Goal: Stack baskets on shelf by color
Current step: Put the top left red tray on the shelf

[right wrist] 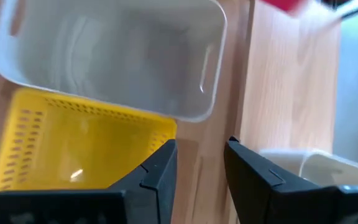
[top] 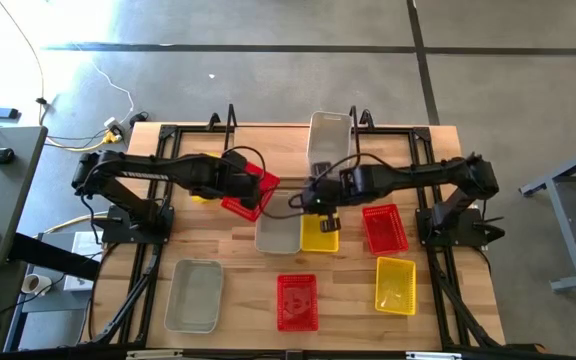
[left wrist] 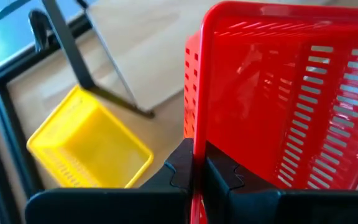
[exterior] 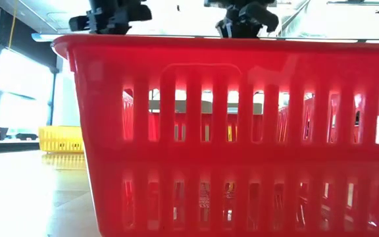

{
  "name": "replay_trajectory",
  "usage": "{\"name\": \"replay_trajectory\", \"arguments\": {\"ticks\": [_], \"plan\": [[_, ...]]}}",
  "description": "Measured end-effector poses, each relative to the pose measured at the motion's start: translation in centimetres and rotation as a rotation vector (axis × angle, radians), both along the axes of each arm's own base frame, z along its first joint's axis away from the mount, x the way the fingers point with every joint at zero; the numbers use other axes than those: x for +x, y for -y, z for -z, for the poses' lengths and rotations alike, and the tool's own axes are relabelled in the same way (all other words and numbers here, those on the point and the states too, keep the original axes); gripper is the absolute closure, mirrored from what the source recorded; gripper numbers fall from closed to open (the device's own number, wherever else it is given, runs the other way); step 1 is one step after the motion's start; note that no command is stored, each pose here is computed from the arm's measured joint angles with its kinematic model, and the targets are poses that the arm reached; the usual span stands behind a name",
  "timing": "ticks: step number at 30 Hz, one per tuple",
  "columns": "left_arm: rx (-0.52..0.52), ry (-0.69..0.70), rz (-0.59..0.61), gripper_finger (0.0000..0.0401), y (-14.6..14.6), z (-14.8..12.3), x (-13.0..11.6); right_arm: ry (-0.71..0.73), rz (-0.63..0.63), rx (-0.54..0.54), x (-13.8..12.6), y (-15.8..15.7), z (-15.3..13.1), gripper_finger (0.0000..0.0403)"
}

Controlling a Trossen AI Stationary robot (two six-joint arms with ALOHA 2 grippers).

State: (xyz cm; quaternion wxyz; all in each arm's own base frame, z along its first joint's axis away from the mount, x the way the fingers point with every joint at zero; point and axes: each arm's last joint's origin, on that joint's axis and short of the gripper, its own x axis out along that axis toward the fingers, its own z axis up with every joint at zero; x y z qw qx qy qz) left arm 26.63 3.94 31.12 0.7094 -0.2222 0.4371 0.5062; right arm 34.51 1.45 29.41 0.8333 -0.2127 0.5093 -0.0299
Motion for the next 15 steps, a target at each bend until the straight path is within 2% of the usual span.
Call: {"name": "replay_trajectory", "arguments": {"ticks": [7,15], "plan": [[0.042,0.072,0.012,0.0396,-0.6,-1.6,0.5,0.031,-0.073,-0.072,0.0,-2.6,-0.2,0.0283],[0.080,0.209,0.015,0.0396,-2.1,-2.9,1.6,0.180,-0.244,-0.123,1.1,-5.2,-1.2,0.0283]]}}
